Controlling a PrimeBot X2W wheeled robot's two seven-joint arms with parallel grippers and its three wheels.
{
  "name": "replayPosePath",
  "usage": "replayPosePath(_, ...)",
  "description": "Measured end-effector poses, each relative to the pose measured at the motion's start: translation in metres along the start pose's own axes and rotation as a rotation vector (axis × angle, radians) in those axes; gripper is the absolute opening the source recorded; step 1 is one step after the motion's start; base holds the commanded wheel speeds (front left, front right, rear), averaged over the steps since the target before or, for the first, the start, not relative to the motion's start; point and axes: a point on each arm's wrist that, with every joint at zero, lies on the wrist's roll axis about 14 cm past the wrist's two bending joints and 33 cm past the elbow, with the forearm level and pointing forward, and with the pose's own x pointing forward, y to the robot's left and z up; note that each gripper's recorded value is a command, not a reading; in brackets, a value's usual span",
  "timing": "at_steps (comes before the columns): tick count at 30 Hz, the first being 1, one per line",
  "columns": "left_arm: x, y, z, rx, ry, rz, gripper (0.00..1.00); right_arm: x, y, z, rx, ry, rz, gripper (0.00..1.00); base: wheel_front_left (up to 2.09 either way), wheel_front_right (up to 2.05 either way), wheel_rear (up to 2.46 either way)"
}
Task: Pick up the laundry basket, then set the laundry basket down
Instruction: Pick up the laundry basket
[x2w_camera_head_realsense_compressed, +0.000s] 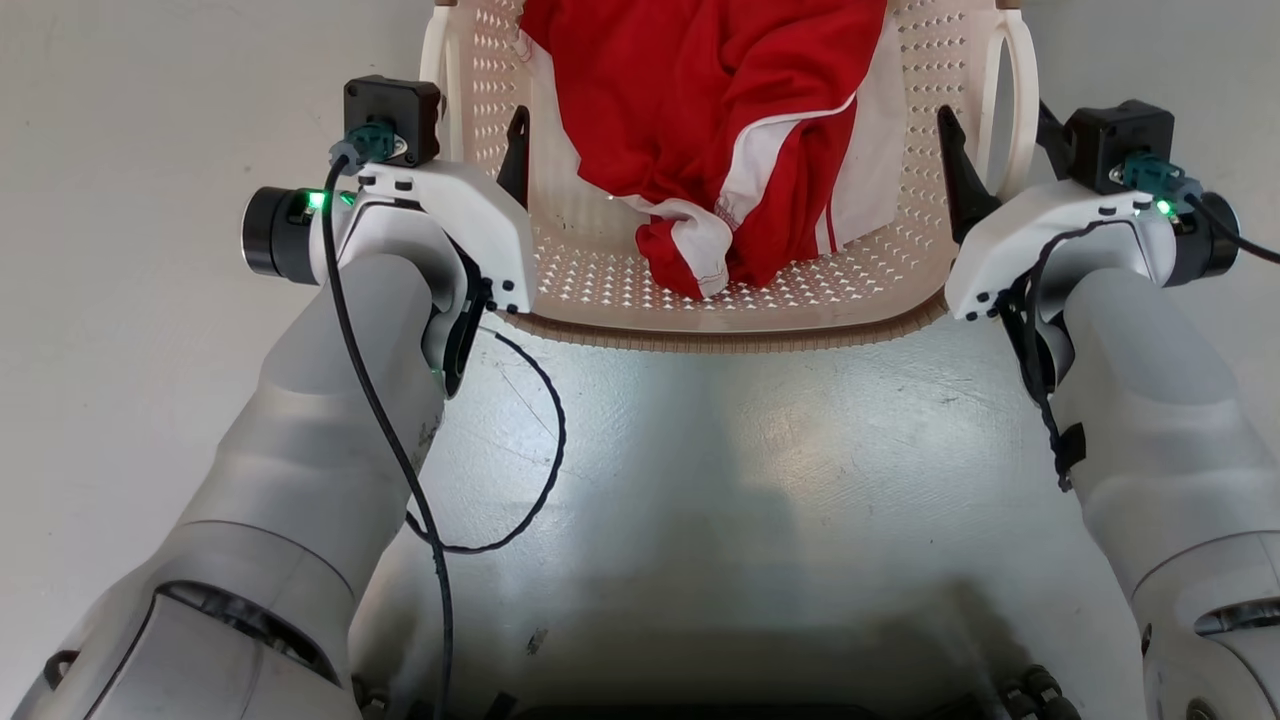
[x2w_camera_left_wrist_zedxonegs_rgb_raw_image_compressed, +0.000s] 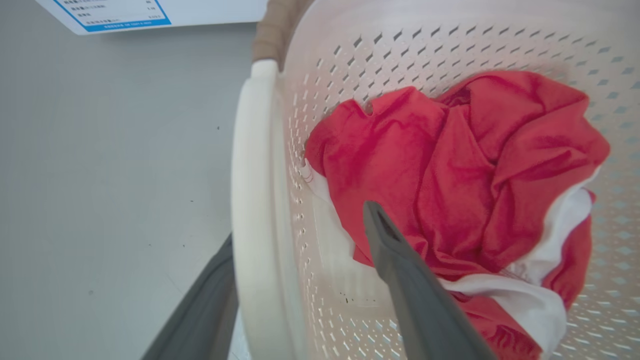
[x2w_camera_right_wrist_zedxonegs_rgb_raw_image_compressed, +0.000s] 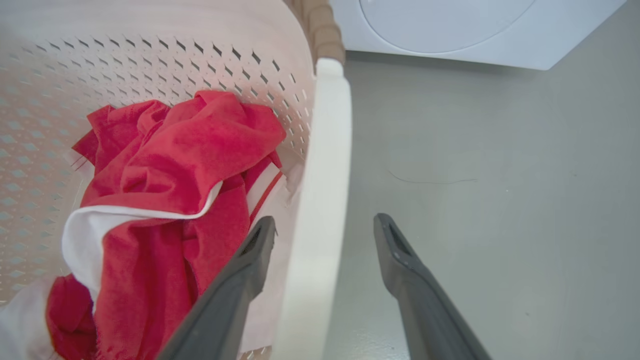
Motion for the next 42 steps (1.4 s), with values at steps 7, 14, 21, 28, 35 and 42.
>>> replayPosePath(7,0.001,-0.001,0.003,0.008,-0.002,-0.007,1.00,0.003,0.006,0.004,-0.009,-0.006,0.019,1.00,0.00,0.00,0.00)
replayPosePath(14,0.001,0.000,-0.001,-0.008,0.007,0.003,1.00,0.004,0.009,0.001,0.000,0.000,0.025,1.00,0.00,0.00,0.00)
replayPosePath(21,0.001,-0.001,-0.003,-0.004,0.013,-0.001,1.00,0.005,0.011,-0.001,0.004,0.004,0.029,1.00,0.00,0.00,0.00)
replayPosePath(28,0.000,0.000,-0.008,-0.004,0.033,0.002,0.00,0.006,0.017,-0.001,0.002,0.003,0.047,0.00,0.00,0.00,0.00)
replayPosePath(35,-0.004,0.003,-0.006,-0.008,0.037,0.028,0.00,0.001,0.014,0.000,0.019,0.010,0.033,0.00,0.00,0.00,0.00)
replayPosePath(42,-0.015,0.000,0.000,-0.009,0.031,0.026,0.00,-0.010,0.016,0.007,0.018,0.012,0.038,0.00,0.00,0.00,0.00)
